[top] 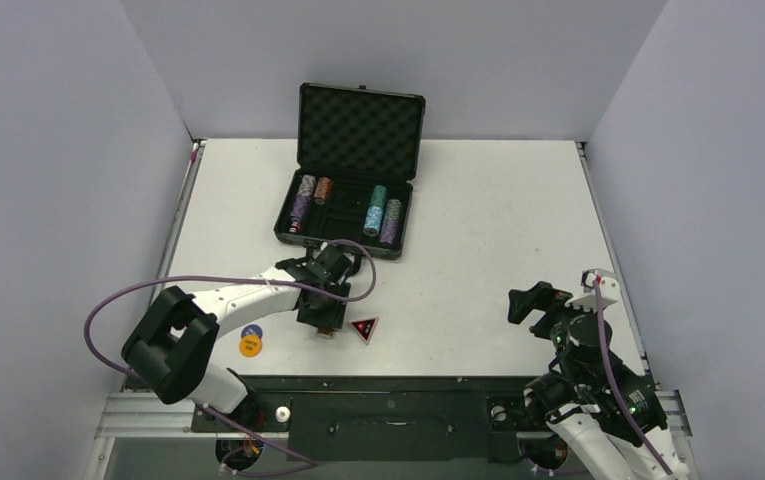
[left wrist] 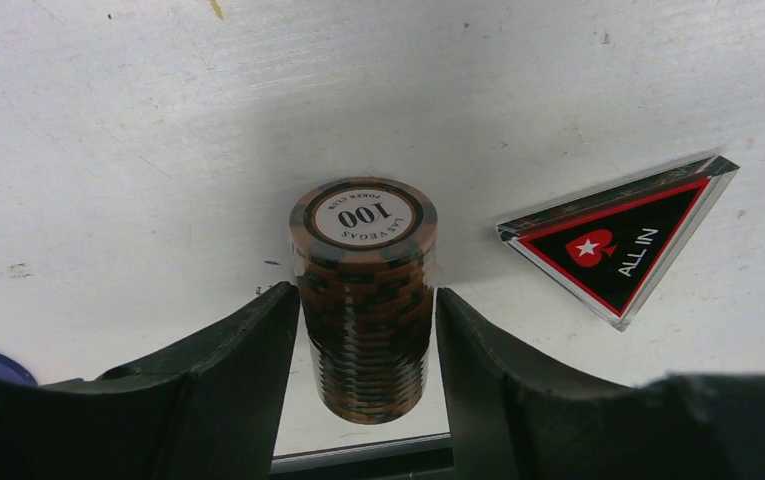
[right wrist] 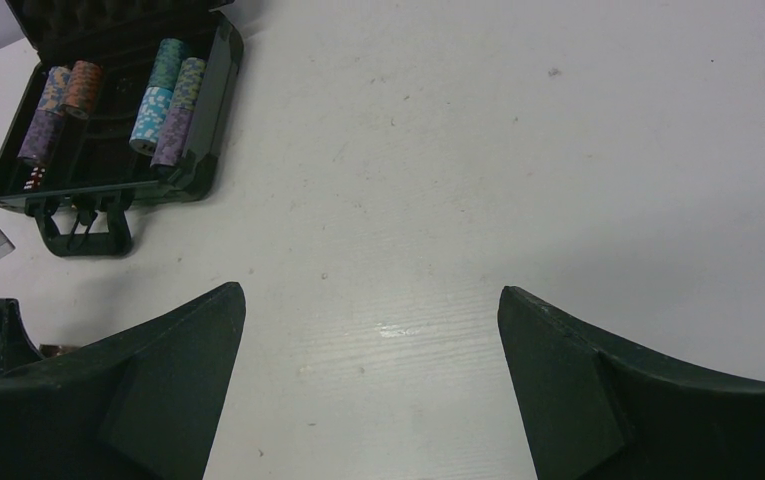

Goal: Pack up texas hold em set

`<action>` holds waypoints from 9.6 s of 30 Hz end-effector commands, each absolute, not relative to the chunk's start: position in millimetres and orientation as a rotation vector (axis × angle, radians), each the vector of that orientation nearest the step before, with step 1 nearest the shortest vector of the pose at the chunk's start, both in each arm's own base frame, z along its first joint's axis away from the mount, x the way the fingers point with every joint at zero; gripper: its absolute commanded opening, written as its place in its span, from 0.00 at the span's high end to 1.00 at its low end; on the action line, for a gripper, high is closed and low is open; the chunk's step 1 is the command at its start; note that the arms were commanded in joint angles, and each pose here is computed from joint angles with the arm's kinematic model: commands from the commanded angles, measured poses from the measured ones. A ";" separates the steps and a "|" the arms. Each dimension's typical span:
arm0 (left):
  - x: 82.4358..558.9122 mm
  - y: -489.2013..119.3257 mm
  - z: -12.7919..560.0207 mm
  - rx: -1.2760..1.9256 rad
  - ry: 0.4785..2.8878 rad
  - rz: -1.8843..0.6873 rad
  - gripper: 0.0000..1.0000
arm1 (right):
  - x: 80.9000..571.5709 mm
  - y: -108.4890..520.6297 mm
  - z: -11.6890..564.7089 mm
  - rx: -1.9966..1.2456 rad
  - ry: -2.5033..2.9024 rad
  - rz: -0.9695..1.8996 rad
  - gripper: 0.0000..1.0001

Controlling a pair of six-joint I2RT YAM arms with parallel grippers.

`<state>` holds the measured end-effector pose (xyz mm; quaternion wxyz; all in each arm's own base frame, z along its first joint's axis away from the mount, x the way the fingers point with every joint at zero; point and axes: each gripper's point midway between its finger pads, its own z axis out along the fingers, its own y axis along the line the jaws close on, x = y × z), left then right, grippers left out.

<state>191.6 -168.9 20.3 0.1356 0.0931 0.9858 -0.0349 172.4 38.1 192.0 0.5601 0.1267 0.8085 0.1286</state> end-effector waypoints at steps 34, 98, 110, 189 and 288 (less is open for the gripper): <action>310.0 -170.6 152.8 0.118 2.514 -0.073 1.00 | 178.4 44.5 188.6 0.274 1.917 0.306 0.07; 473.2 -143.2 78.7 0.200 2.447 -0.030 1.00 | 175.6 37.0 198.8 0.312 1.850 0.317 0.07; 487.9 -132.0 65.8 0.227 2.479 0.098 0.99 | 174.8 38.9 198.9 0.302 1.852 0.327 0.07; 459.1 -114.3 89.2 -0.660 2.258 -0.331 0.94 | 177.5 35.5 196.6 0.327 1.856 0.302 0.07; 185.5 -26.8 103.8 -0.965 2.495 -0.069 0.04 | 195.0 61.0 168.8 0.224 1.996 0.288 0.07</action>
